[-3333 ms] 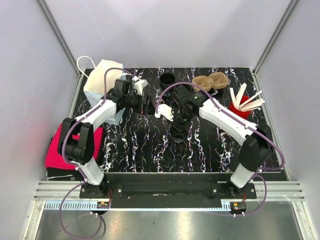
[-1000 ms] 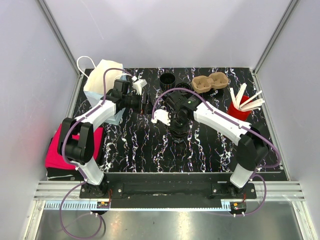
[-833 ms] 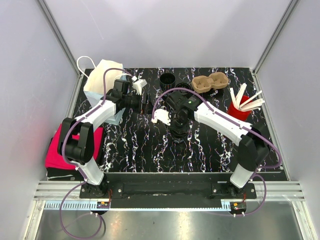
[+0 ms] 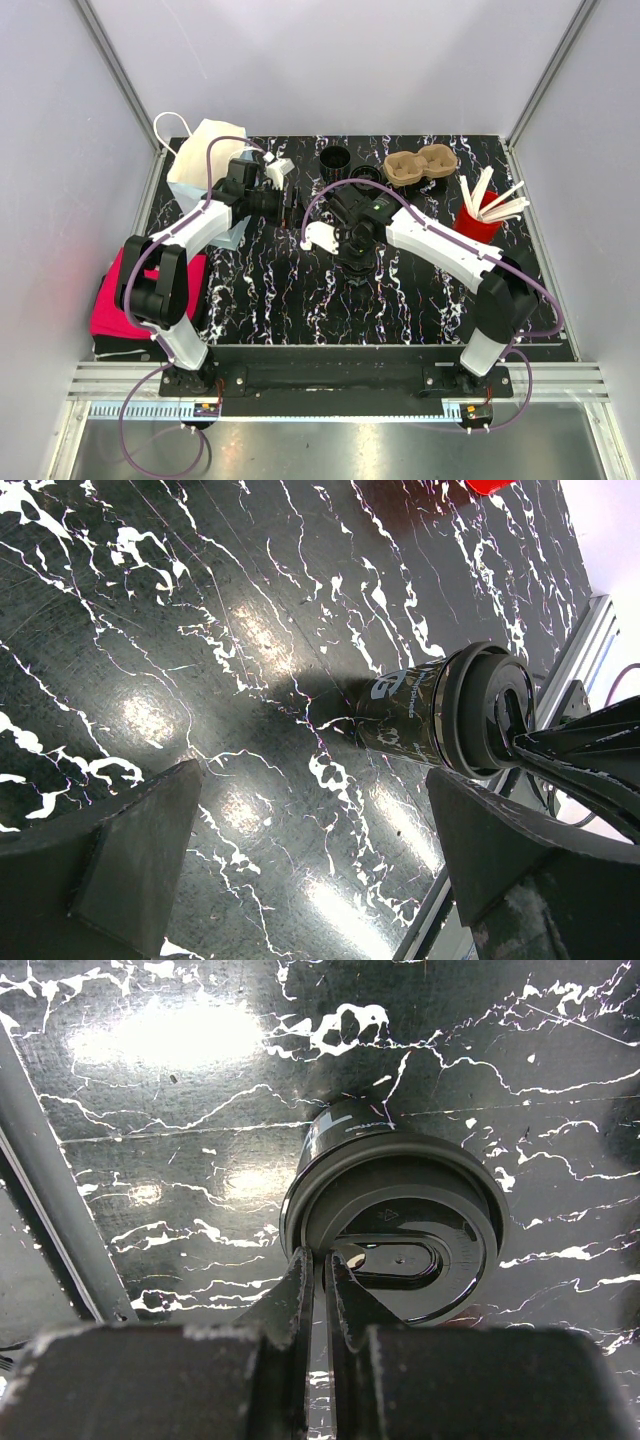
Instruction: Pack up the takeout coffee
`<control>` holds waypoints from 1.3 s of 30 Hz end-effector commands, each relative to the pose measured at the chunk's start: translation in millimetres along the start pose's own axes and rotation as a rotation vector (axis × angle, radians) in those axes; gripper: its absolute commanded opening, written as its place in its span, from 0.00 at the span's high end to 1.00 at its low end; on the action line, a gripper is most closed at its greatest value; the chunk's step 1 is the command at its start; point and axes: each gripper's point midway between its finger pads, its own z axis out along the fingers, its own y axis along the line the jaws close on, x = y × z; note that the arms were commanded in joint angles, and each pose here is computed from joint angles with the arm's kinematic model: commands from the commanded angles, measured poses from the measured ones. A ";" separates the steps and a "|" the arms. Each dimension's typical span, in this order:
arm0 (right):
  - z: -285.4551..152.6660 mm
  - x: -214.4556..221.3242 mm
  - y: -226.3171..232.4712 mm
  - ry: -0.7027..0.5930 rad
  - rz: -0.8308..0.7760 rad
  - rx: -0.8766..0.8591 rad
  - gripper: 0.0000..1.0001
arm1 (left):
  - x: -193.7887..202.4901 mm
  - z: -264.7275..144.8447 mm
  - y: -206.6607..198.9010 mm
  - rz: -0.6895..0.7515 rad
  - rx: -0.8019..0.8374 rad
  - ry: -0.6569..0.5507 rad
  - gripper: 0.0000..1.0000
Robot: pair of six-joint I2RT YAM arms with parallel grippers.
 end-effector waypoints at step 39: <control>-13.5 -9.4 0.8 -0.041 -0.013 0.027 1.00 | -8.5 -0.2 -3.8 0.025 0.022 -0.032 0.01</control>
